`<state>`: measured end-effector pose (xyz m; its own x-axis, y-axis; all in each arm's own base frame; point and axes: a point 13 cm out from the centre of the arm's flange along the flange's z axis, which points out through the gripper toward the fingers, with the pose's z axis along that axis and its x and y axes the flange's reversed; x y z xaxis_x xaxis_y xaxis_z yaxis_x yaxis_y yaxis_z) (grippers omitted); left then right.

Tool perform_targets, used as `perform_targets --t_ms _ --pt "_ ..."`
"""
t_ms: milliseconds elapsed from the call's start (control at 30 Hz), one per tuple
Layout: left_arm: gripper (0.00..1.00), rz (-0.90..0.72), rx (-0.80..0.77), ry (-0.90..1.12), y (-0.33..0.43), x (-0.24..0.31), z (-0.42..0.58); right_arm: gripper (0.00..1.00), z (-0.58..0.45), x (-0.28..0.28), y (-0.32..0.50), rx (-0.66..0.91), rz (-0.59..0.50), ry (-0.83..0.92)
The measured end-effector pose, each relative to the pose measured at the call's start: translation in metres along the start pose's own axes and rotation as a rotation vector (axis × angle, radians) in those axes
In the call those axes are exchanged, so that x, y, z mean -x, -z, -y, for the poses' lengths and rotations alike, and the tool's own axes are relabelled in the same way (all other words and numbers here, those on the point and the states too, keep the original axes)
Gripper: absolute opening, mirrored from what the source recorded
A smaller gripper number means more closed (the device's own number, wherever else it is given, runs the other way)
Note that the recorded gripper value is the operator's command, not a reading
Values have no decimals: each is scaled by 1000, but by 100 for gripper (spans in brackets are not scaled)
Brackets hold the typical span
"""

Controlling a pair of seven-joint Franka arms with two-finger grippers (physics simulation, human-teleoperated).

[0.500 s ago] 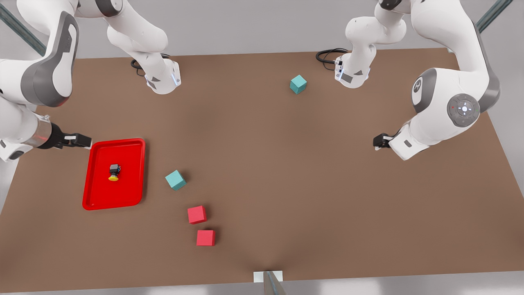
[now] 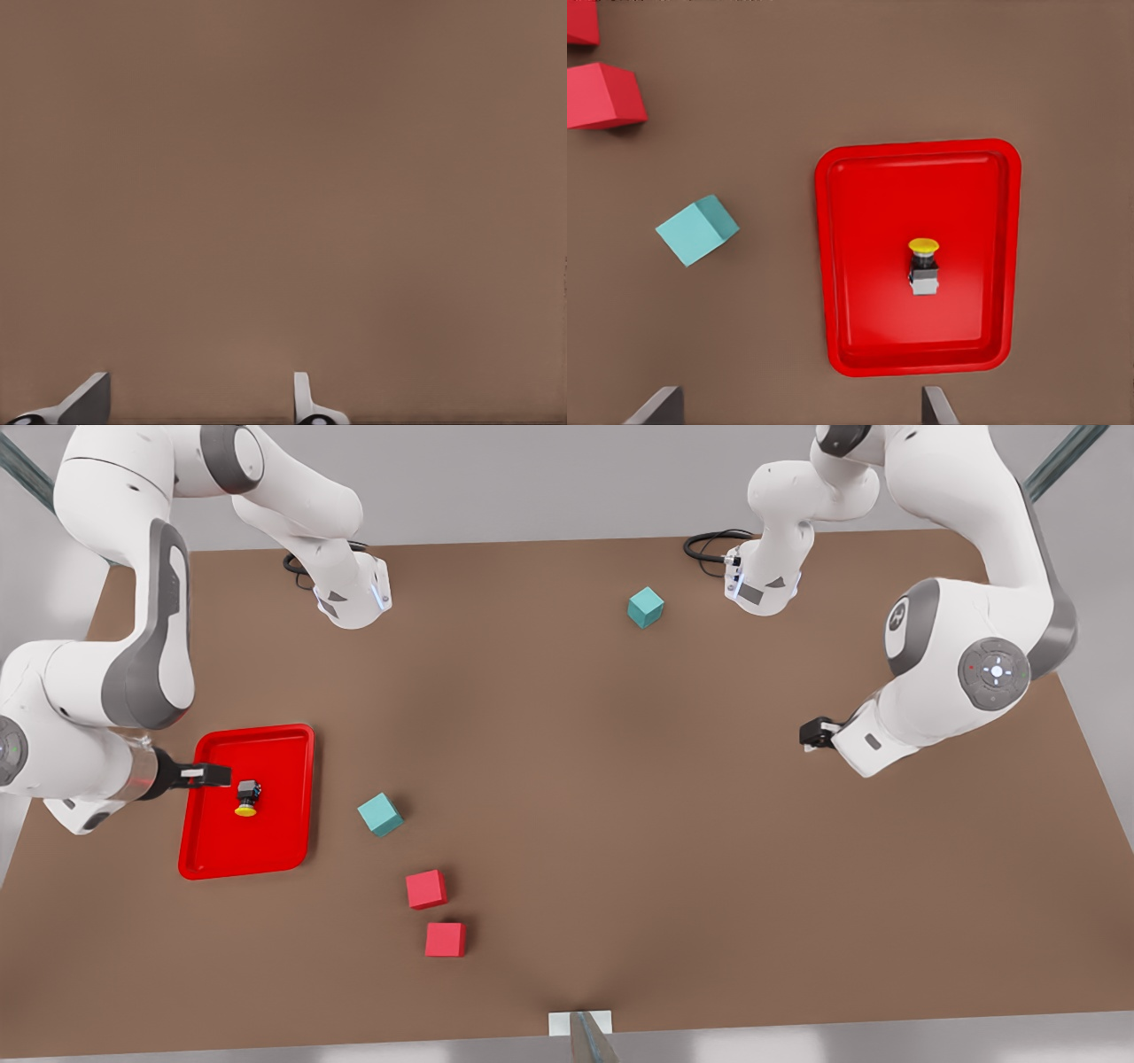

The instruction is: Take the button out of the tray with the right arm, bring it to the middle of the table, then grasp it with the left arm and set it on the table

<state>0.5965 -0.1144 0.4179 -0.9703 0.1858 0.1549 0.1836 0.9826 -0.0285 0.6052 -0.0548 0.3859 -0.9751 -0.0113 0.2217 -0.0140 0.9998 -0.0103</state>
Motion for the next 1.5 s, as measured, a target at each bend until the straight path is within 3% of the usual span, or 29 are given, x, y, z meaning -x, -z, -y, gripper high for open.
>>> perform_targets --t_ms 467,733,1067,1333,1500 --pt "100 -36 1 -48 -2 -6 35 100 13 14 -53 -40 -74 5" --pt "100 -35 4 -73 1 -9 53 100 27 5 -144 -20 -177 -3" --pt "100 -30 8 -77 1 -8 59 100 134 14 -220 70 -131 -113" --pt "100 -19 8 -66 5 -6 55 100 165 8 -292 65 -176 18" --pt "100 -11 8 -73 9 -7 61 100 166 11 -310 62 -146 89"
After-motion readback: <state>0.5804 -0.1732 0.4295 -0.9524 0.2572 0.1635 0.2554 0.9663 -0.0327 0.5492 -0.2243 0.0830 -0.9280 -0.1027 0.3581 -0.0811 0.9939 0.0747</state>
